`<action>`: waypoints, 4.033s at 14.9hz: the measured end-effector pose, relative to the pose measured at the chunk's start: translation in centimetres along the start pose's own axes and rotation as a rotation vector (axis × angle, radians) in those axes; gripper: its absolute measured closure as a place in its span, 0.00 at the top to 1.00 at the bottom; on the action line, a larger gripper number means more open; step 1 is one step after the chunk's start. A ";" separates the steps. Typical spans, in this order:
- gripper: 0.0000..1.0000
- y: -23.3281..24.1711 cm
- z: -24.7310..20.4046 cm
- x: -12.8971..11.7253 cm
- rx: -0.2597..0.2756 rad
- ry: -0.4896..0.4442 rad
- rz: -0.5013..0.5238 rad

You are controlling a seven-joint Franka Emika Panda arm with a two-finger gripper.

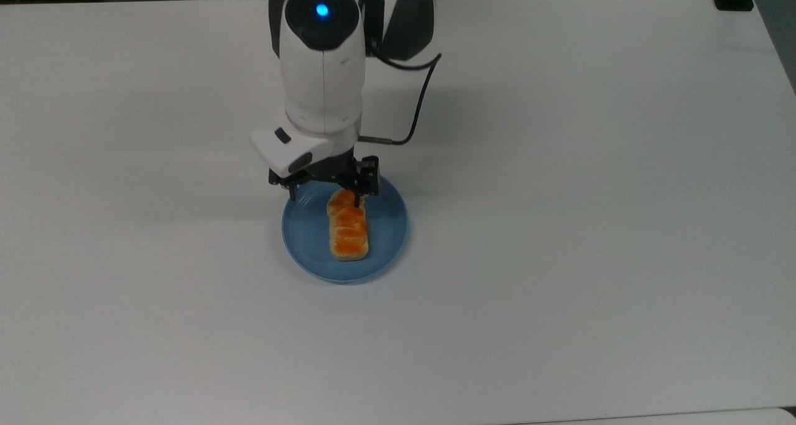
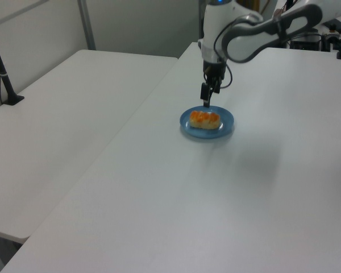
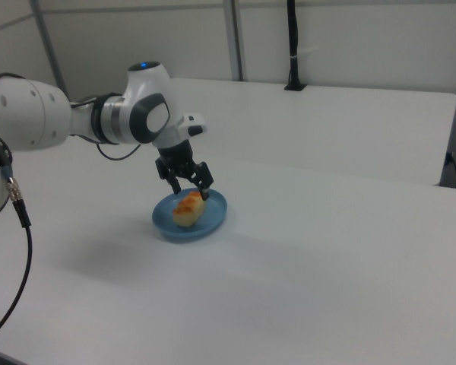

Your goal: Put the bread on the table

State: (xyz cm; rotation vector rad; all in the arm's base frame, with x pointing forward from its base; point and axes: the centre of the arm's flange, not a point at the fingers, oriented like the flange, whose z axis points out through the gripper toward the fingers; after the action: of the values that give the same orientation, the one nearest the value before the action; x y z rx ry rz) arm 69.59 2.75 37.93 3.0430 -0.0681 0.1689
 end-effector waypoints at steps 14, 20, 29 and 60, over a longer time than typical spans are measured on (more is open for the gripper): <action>0.33 -2.8 5.3 0.8 0.022 0.023 0.030; 0.25 -1.0 -2.5 -2.0 0.009 -0.020 -0.064; 0.33 0.3 2.7 -16.4 -0.063 -0.161 -0.244; 1.00 1.2 -25.0 -10.9 0.021 -0.097 0.020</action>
State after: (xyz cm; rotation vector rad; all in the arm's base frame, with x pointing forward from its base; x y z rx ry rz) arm 55.96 4.34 61.59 3.0707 -0.1050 0.0243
